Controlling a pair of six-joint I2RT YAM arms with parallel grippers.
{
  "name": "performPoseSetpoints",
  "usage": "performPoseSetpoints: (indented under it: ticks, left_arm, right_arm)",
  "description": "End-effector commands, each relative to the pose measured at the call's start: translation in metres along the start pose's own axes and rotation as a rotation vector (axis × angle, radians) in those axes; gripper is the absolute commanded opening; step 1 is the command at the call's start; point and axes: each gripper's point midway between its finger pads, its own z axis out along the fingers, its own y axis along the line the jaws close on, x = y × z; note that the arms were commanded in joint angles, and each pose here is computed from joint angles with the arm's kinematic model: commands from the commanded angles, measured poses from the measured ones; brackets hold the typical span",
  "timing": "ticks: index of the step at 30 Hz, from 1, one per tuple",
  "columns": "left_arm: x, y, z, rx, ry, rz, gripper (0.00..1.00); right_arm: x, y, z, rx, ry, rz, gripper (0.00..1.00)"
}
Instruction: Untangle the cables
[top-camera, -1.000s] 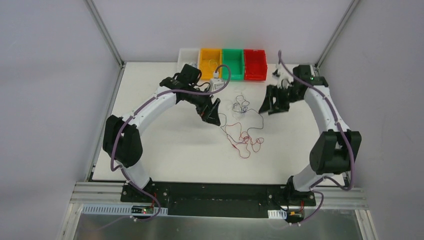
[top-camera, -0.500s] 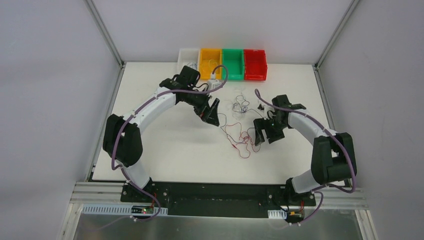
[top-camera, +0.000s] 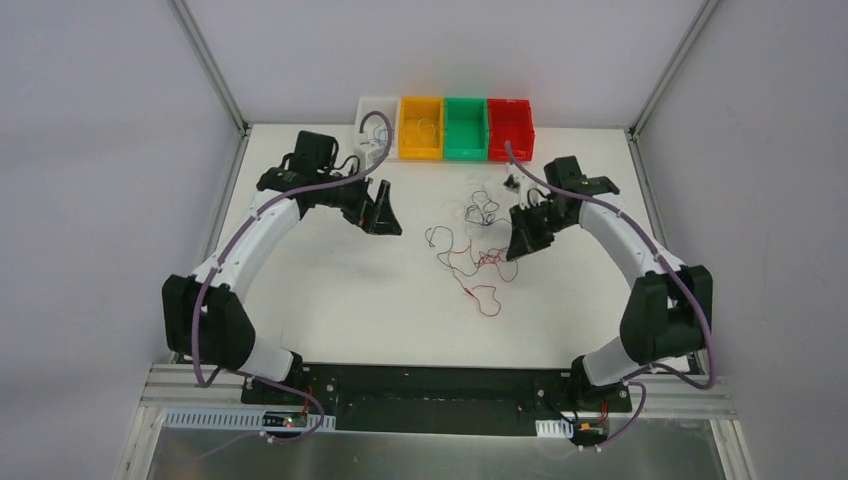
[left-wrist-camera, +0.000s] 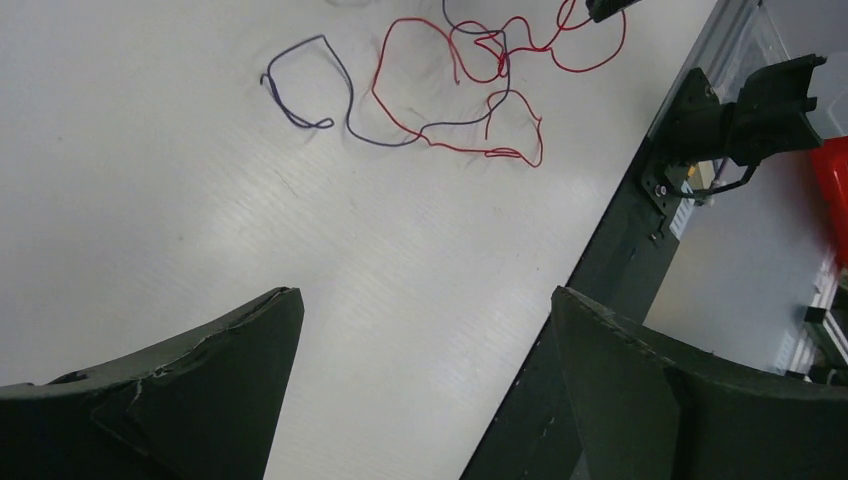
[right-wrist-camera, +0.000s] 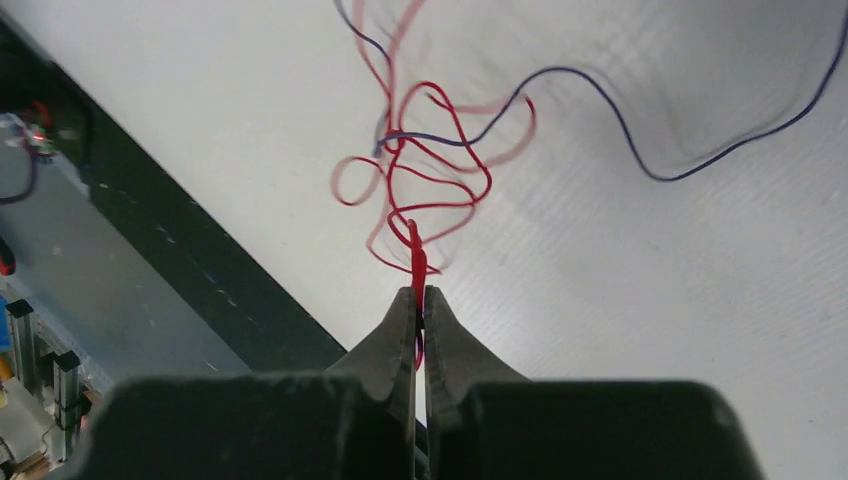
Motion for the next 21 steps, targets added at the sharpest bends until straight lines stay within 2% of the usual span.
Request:
performPoseSetpoints:
  ticks: [1,4,8,11,15,17,21]
  left_arm:
    - [-0.027,-0.033,-0.027,0.038,-0.158,0.144,0.99]
    - [-0.056,-0.046,-0.032,0.040,-0.302,0.258,0.99]
    - [-0.093,-0.083,-0.032,0.031,-0.492,0.454,0.99]
    - [-0.107,-0.111,-0.020,0.080,-0.532,0.524,0.99]
    - [-0.120,-0.135,0.001,0.146,-0.559,0.517,0.99]
    - [-0.120,-0.135,0.013,0.157,-0.550,0.491,0.99]
    - [-0.107,-0.129,0.036,0.179,-0.519,0.419,0.91]
  right_arm:
    - [-0.042,0.086,-0.080,-0.152,-0.218,-0.141,0.00]
    - [-0.062,0.119,-0.107,-0.178,-0.303,-0.203,0.00]
    - [-0.085,0.151,-0.135,-0.208,-0.379,-0.244,0.00]
    - [-0.102,0.170,-0.153,-0.223,-0.441,-0.278,0.00]
    - [-0.122,0.192,-0.172,-0.244,-0.508,-0.309,0.00]
    - [-0.132,0.201,-0.183,-0.251,-0.547,-0.314,0.00]
    - [-0.159,0.216,-0.211,-0.257,-0.663,-0.290,0.00]
